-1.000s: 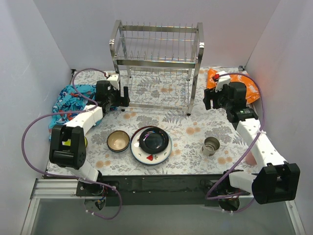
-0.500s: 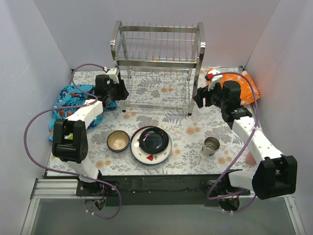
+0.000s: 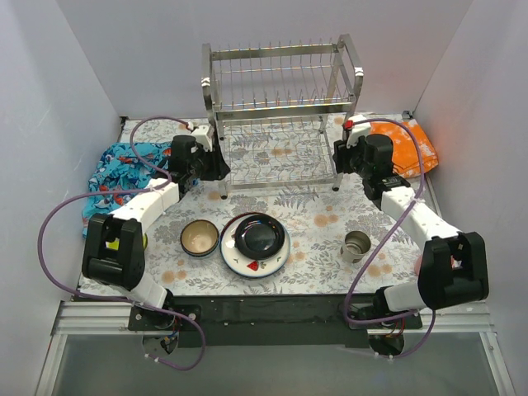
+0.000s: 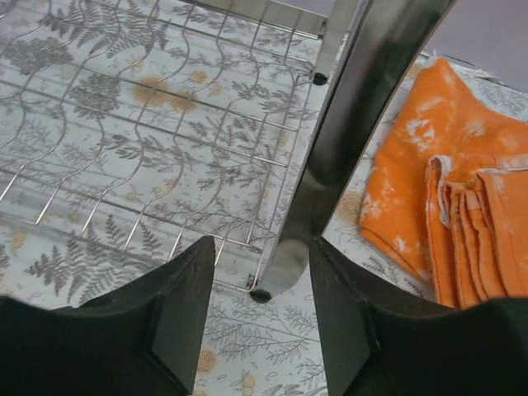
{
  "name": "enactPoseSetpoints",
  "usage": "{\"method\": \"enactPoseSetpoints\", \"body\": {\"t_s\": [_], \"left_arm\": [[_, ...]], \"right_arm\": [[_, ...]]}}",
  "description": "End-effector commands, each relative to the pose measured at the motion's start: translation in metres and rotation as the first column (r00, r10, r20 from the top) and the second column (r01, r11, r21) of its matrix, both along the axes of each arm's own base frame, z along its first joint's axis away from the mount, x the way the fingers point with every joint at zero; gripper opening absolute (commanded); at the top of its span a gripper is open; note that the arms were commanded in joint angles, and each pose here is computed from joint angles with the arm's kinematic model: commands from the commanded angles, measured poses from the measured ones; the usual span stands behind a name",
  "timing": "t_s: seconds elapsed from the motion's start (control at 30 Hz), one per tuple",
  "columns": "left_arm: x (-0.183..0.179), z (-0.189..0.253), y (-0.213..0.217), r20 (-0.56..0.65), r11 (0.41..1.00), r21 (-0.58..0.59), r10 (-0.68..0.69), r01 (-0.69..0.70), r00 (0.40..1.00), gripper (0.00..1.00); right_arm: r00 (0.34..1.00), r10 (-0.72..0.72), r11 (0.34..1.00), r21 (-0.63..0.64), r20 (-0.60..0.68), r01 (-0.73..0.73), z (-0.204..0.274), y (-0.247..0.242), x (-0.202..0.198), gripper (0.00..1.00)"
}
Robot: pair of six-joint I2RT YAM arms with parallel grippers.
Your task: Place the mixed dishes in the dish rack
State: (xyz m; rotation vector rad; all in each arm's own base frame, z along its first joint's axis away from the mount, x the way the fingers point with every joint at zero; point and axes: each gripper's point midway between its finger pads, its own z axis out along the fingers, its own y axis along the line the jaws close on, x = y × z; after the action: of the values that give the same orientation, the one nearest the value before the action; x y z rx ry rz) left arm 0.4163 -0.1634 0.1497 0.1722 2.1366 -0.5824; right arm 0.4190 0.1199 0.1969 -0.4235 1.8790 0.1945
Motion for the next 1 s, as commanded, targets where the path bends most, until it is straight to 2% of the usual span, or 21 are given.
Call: {"method": "enactPoseSetpoints", "body": {"t_s": [0.0,0.03,0.1,0.13,0.17,0.23,0.27,0.3,0.37,0.4,0.47,0.5,0.53,0.57,0.67,0.87,0.97], "left_arm": [[-0.015,0.017,-0.023,0.011,0.997,-0.045,-0.061,0.061,0.998,0.44],[-0.015,0.016,-0.022,0.001,0.998,-0.043,-0.048,0.048,0.999,0.56],[-0.018,0.014,-0.015,-0.016,1.000,-0.021,-0.023,0.023,1.000,0.63],[-0.021,0.014,-0.012,-0.024,1.000,-0.010,-0.012,0.011,1.000,0.78],[-0.030,0.006,-0.008,-0.059,1.000,0.004,-0.006,0.006,0.998,0.84],[-0.046,0.009,-0.001,-0.066,0.999,0.035,-0.020,0.022,0.998,0.89],[-0.052,0.010,0.001,-0.068,0.999,0.042,-0.024,0.027,0.997,0.90],[-0.062,0.005,0.004,-0.086,0.998,0.054,-0.024,0.028,0.996,0.92],[-0.078,0.012,0.011,-0.075,0.995,0.079,-0.049,0.055,0.996,0.94],[-0.086,0.008,0.013,-0.084,0.993,0.095,-0.059,0.067,0.995,0.94],[-0.099,0.017,0.020,-0.040,0.986,0.136,-0.095,0.099,0.995,0.94],[-0.106,0.014,0.023,-0.032,0.982,0.154,-0.105,0.109,0.994,0.94],[-0.110,0.016,0.026,-0.018,0.980,0.163,-0.110,0.111,0.994,0.95],[-0.115,0.026,0.026,0.029,0.978,0.168,-0.130,0.123,0.991,0.96],[-0.126,0.033,0.023,0.063,0.973,0.158,-0.178,0.166,0.982,0.97],[-0.144,0.024,0.009,0.059,0.957,0.126,-0.270,0.261,0.961,0.93],[-0.145,0.021,0.005,0.044,0.958,0.108,-0.272,0.266,0.961,0.91]], "right_arm": [[0.984,-0.108,0.994,-0.005,0.144,0.110,0.030,-0.023,0.034,0.56],[0.982,-0.108,0.994,-0.003,0.158,0.109,0.037,-0.023,0.039,0.56],[0.984,-0.087,0.995,-0.027,0.157,0.092,0.037,-0.023,0.041,0.56],[0.985,-0.075,0.996,-0.034,0.156,0.081,0.040,-0.022,0.040,0.58],[0.986,-0.043,0.998,-0.035,0.158,0.049,0.046,-0.018,0.035,0.61],[0.996,0.000,0.999,-0.054,0.093,0.005,0.041,-0.016,0.014,0.68],[0.998,0.020,0.998,-0.062,0.061,-0.017,0.038,-0.015,0.004,0.70],[0.998,0.053,0.993,-0.105,-0.043,-0.058,0.017,-0.016,-0.016,0.73],[0.985,0.125,0.982,-0.130,-0.117,-0.140,0.020,-0.013,-0.041,0.77],[0.953,0.146,0.971,-0.146,-0.264,-0.189,0.000,-0.017,-0.069,0.78],[0.913,0.254,0.931,-0.176,-0.320,-0.321,-0.004,-0.015,-0.100,0.78],[0.867,0.294,0.904,-0.177,-0.403,-0.389,-0.015,-0.018,-0.127,0.77],[0.837,0.363,0.864,-0.189,-0.410,-0.467,-0.014,-0.016,-0.143,0.77],[0.809,0.389,0.840,-0.190,-0.440,-0.507,-0.018,-0.017,-0.157,0.76],[0.695,0.462,0.765,-0.148,-0.551,-0.627,-0.029,-0.023,-0.206,0.74],[0.521,0.521,0.659,-0.069,-0.676,-0.749,-0.053,-0.030,-0.253,0.67],[0.471,0.531,0.624,-0.051,-0.705,-0.780,-0.062,-0.032,-0.264,0.66]]}}
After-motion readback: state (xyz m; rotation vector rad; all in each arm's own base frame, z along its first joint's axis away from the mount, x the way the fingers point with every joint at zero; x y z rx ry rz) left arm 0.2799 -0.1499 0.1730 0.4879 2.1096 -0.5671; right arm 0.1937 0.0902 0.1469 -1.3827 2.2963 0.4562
